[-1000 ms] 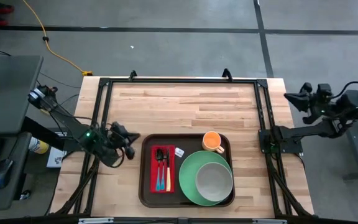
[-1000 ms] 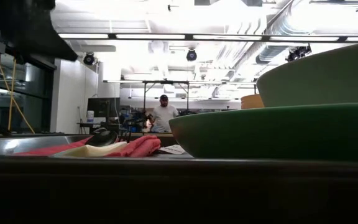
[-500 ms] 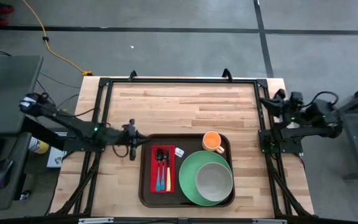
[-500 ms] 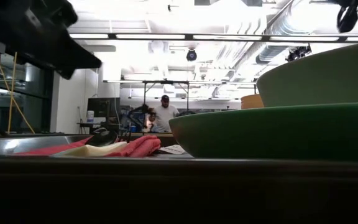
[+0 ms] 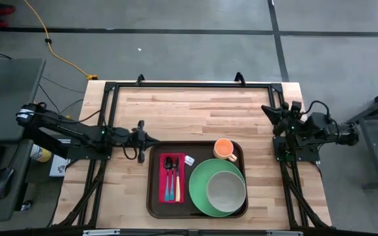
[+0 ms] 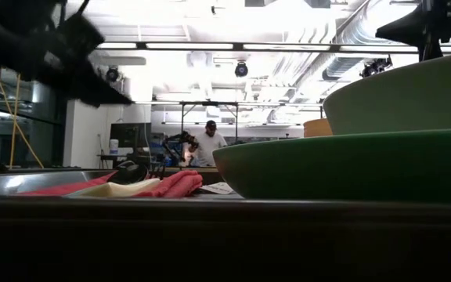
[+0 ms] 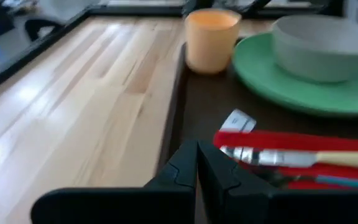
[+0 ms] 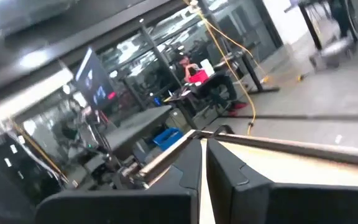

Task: Set up tray
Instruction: Return to Home Position

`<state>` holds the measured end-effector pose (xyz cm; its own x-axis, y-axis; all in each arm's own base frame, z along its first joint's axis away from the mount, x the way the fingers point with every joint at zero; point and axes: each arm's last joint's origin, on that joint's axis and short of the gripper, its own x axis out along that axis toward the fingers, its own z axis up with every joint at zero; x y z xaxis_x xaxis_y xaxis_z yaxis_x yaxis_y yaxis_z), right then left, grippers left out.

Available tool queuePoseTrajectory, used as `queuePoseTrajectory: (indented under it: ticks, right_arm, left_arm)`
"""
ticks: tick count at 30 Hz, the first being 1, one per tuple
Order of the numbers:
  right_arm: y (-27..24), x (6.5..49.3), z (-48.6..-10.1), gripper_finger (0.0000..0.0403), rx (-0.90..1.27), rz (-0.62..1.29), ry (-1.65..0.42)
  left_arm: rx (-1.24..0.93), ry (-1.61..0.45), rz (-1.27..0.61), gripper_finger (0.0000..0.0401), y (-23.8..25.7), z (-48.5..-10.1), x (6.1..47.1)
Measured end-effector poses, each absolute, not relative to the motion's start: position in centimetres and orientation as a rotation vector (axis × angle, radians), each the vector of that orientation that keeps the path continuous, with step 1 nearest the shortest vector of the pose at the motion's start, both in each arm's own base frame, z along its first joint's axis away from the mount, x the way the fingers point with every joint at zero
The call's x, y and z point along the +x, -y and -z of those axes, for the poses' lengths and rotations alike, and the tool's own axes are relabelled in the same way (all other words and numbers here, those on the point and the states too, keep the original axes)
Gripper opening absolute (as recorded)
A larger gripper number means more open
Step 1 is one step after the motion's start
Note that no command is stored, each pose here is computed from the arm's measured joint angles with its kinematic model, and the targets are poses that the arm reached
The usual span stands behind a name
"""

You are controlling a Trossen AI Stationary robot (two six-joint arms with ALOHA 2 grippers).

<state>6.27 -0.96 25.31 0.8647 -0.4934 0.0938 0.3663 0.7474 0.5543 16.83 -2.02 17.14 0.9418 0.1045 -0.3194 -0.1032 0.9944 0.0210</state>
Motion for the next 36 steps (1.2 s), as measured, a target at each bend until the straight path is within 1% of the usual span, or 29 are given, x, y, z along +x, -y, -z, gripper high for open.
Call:
queuePoseTrajectory:
  ticks: [3, 7, 9, 12, 15, 18, 21, 25, 27, 30, 36]
  right_arm:
    - [0.9, 6.3, -25.3, 0.0, 0.439, 0.47, 0.209]
    - [1.0, 6.3, -25.3, 0.0, 0.411, 0.488, 0.207]
    - [0.9, 6.3, -25.4, 0.0, 0.367, 0.477, 0.195]
    - [0.7, 6.6, -25.2, 0.0, 0.281, 0.422, 0.192]
    - [0.6, 7.1, -24.9, 0.0, 0.226, 0.405, 0.265]
    - [0.5, 7.7, -23.8, 0.0, 0.175, 0.395, 0.32]
    - [0.5, 8.3, -22.4, 0.0, 0.183, 0.406, 0.365]
    - [0.4, 8.7, -20.7, 0.0, 0.199, 0.378, 0.434]
    - [0.3, 8.8, -20.6, 0.0, 0.185, 0.353, 0.426]
    - [0.2, 8.8, -20.6, 0.0, 0.154, 0.327, 0.421]
    - [0.3, 8.8, -20.5, 0.0, 0.151, 0.371, 0.417]
  left_arm:
    - [-0.034, -0.321, -0.155, 0.0044, 1.8, -15.5, 16.0]
    - [-0.13, -0.323, -0.26, 0.0044, 1.4, -14.2, 15.3]
    - [-0.125, -0.311, -0.314, 0.0044, 1.3, -14.2, 15.3]
    - [-0.068, -0.333, -0.329, 0.0044, 1.2, -14.1, 15.2]
    - [-0.041, -0.374, -0.289, 0.0044, 1.3, -13.8, 15.1]
    - [-0.029, -0.373, -0.326, 0.0044, 1.2, -13.8, 15.1]
    - [0.038, -0.39, -0.368, 0.0044, 1.0, -13.7, 15.0]
    - [0.171, -0.397, -0.357, 0.0044, 1.0, -13.9, 15.0]
    - [0.209, -0.399, -0.352, 0.0044, 1.0, -13.9, 15.0]
    - [0.243, -0.377, -0.347, 0.0044, 1.0, -14.2, 15.1]
    - [0.29, -0.199, -0.361, 0.0044, 0.9, -14.5, 14.6]
